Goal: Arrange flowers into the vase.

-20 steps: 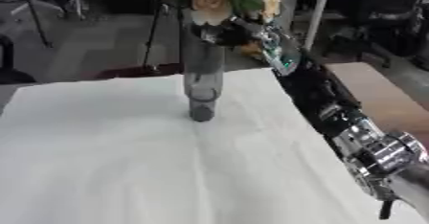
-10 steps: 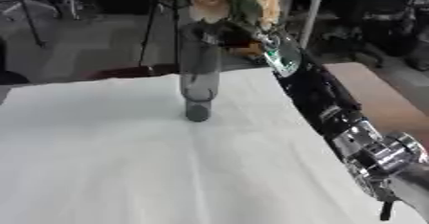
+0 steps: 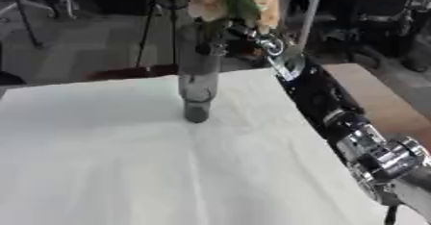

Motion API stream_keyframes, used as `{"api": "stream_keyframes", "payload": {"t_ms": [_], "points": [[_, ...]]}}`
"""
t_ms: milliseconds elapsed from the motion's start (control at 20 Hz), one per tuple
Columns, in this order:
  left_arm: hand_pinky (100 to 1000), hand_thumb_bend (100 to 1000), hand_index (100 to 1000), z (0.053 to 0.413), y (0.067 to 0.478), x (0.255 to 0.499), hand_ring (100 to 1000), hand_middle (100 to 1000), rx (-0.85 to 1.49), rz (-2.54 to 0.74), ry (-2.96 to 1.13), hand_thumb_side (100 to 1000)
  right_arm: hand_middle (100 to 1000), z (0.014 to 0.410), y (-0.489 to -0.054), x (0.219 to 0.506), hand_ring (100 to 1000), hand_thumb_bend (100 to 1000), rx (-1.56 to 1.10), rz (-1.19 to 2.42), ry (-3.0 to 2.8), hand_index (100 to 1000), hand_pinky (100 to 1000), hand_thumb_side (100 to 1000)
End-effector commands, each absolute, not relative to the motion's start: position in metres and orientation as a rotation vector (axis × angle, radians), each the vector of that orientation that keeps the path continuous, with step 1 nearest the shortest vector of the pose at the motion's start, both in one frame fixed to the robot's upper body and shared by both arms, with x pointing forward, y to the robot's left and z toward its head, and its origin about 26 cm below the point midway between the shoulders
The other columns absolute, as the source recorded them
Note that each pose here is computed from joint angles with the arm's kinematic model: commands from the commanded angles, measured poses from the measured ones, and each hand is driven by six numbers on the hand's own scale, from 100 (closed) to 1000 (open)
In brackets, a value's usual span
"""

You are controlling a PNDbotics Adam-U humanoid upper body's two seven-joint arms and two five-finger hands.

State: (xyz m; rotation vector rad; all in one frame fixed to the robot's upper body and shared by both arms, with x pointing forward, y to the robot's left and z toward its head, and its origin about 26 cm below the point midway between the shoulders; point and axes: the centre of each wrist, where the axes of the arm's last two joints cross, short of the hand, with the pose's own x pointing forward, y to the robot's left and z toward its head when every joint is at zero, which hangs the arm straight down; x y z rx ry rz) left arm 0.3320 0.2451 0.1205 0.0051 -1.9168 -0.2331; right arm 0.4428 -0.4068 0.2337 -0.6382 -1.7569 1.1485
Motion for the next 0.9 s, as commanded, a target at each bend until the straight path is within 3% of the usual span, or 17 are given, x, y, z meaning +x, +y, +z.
{"api": "stream_keyframes", "payload": {"t_ms": [50, 600, 900], "points": [[579, 898, 659, 0.1285, 0.2508, 0.3324, 698, 617, 0.03, -0.248, -1.94, 643, 841, 0.2556, -0.4149, 0.4369, 1000, 696, -0.67, 1.143, -1.792, 1000, 1000, 815], [579, 896, 659, 0.1274, 0.251, 0.3323, 697, 616, 0.029, -0.245, -1.937, 644, 834, 0.258, -0.4146, 0.4354, 1000, 697, -0.659, 1.094, -1.823, 1000, 1000, 805], [579, 895, 659, 0.1268, 0.2512, 0.3322, 697, 616, 0.028, -0.244, -1.934, 644, 926, 0.262, -0.4132, 0.4351, 1000, 699, -0.713, 1.051, -1.867, 1000, 1000, 769]]}}
